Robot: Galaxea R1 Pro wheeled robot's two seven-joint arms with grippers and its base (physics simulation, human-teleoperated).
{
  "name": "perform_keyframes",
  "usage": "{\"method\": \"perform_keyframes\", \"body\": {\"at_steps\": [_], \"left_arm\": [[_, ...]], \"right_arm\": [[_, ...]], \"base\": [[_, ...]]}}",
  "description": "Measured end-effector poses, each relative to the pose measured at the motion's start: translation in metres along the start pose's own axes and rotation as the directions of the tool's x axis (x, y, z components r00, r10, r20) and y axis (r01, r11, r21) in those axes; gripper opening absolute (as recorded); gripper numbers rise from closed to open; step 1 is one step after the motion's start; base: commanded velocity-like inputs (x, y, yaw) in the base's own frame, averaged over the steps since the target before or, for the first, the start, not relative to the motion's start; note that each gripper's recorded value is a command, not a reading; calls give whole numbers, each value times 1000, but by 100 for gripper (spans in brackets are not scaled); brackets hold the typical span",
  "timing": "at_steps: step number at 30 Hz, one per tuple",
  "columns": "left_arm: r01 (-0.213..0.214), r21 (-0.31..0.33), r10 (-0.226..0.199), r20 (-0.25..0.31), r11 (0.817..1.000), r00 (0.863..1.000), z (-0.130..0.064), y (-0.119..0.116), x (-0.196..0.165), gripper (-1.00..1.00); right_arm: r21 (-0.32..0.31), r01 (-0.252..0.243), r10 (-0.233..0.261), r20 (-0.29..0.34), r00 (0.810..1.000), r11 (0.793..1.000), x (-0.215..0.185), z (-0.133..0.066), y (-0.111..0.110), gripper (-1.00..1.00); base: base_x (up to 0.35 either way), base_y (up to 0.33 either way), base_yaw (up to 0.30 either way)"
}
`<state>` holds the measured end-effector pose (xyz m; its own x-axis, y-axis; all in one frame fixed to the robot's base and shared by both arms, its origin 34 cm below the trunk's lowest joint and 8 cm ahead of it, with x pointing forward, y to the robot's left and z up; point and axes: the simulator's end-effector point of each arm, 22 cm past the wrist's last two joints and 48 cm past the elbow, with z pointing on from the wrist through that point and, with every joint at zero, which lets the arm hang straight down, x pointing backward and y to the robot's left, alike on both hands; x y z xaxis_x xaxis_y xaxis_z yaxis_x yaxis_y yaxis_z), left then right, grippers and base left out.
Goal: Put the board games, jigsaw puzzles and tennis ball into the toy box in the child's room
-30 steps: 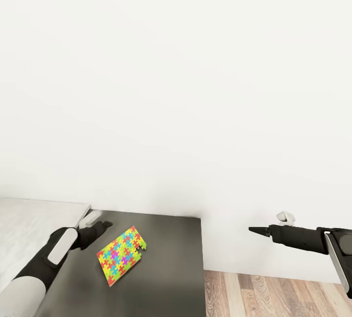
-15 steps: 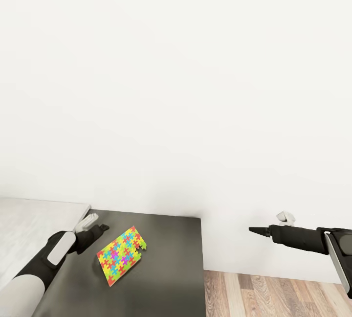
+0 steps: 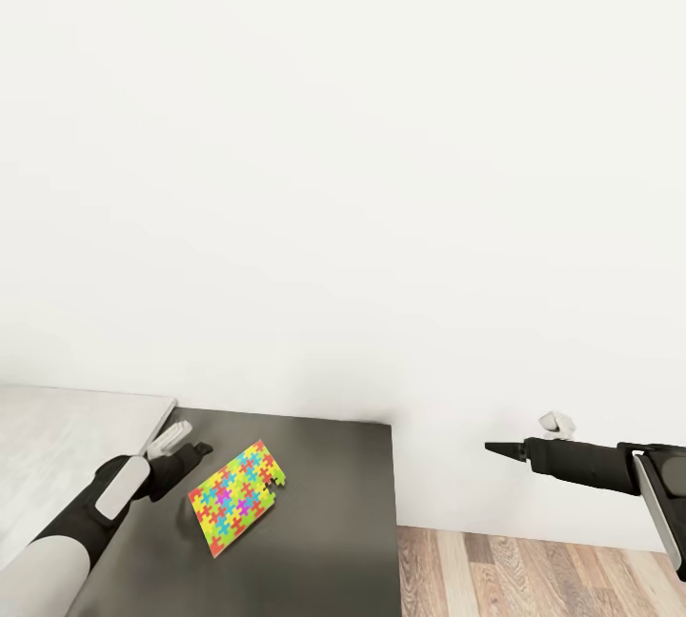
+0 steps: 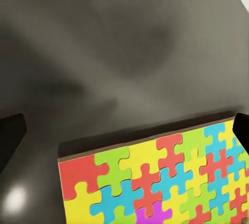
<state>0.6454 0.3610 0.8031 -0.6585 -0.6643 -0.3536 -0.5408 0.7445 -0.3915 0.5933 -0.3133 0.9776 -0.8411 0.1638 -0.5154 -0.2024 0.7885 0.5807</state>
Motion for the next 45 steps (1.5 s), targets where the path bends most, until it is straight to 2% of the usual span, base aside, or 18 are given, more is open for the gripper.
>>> {"method": "perform_keyframes", "body": {"at_steps": [25,45], "left_arm": [[10,-12,-11,-9,1000,1000,5,4,12,100],[15,-9,-15,-19,1000,1000,9,0,23,100]], "right_arm": [[-1,3,-3,4,1000,1000,-2,-1,2,100],[2,1,-1,9,1000,1000,-4,-3,0,100]], "base": [[0,0,-3],[0,0,-162]]}}
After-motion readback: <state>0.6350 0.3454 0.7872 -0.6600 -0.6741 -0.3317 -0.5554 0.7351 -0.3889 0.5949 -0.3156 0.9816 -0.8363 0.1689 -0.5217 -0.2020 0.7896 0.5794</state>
